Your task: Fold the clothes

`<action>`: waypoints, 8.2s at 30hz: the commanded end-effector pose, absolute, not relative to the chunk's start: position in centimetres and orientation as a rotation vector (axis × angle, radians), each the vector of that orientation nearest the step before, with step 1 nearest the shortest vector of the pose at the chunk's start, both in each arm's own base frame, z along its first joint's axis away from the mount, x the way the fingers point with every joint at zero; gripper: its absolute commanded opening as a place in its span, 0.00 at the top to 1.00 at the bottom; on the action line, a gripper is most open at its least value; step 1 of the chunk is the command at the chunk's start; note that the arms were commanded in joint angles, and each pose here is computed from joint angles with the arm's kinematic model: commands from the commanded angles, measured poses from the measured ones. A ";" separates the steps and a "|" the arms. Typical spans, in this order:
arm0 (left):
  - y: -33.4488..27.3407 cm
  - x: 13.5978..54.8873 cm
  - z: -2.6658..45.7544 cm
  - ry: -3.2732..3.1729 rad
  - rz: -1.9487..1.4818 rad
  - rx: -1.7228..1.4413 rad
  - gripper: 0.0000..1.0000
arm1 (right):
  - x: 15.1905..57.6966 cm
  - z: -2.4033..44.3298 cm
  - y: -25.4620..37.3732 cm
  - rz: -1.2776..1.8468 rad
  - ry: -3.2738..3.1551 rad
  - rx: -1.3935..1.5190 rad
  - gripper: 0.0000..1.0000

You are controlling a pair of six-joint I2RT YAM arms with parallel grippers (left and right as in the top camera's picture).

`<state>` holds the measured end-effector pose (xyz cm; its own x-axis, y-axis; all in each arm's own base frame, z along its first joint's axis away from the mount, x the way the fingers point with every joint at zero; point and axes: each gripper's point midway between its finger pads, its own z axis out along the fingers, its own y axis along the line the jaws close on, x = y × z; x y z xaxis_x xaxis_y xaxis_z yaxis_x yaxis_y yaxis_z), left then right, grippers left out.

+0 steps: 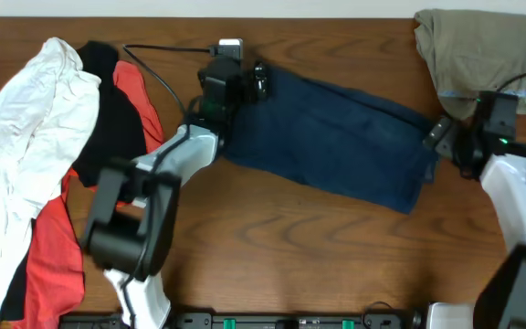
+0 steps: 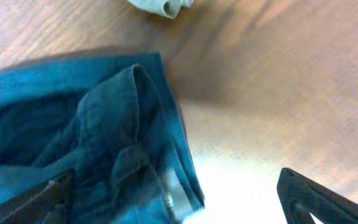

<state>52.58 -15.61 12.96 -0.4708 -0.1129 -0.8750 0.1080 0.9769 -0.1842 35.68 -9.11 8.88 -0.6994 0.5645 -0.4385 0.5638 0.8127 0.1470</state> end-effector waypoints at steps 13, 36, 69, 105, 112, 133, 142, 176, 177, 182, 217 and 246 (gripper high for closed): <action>-12.4 47.6 23.2 2.022 -0.164 0.070 0.02 | 35.6 3.6 -9.0 0.076 2.700 0.695 0.01; -12.2 46.7 21.9 2.086 -0.103 0.157 0.02 | 32.6 7.5 -4.4 0.378 2.750 0.485 0.01; -12.2 46.8 19.1 2.158 -0.086 0.169 0.02 | 36.3 -0.1 -0.9 0.641 2.514 0.612 0.46; -15.3 44.5 17.2 2.272 -0.397 0.391 0.02 | 35.1 17.2 -10.6 0.258 2.772 0.572 0.99; -15.3 44.5 17.2 2.274 -0.397 0.391 0.02 | 36.5 16.9 -7.7 0.172 2.797 0.514 0.99; -21.2 42.6 14.8 2.256 -0.413 0.654 0.02 | 34.3 14.8 -7.9 0.179 2.855 0.698 0.99; -21.6 42.9 13.3 2.268 -0.403 0.688 0.02 | 29.2 8.2 -9.9 0.131 2.963 0.919 0.16; -21.7 43.2 13.6 2.247 -0.400 0.692 0.02 | 28.1 -0.1 -14.8 0.112 2.725 0.998 0.15; -21.7 43.2 13.5 2.250 -0.400 0.693 0.02 | 28.1 -0.5 -14.5 0.129 2.721 0.992 0.17; -21.6 43.0 13.4 2.259 -0.399 0.694 0.02 | 28.0 -2.1 -12.7 0.214 2.726 0.984 0.22; -19.8 43.8 13.2 2.278 -0.356 0.645 0.02 | 36.8 8.0 -9.4 0.707 2.517 0.722 0.99; -17.5 44.8 13.2 2.302 -0.342 0.553 0.02 | 39.1 14.3 5.6 0.295 2.829 0.181 0.99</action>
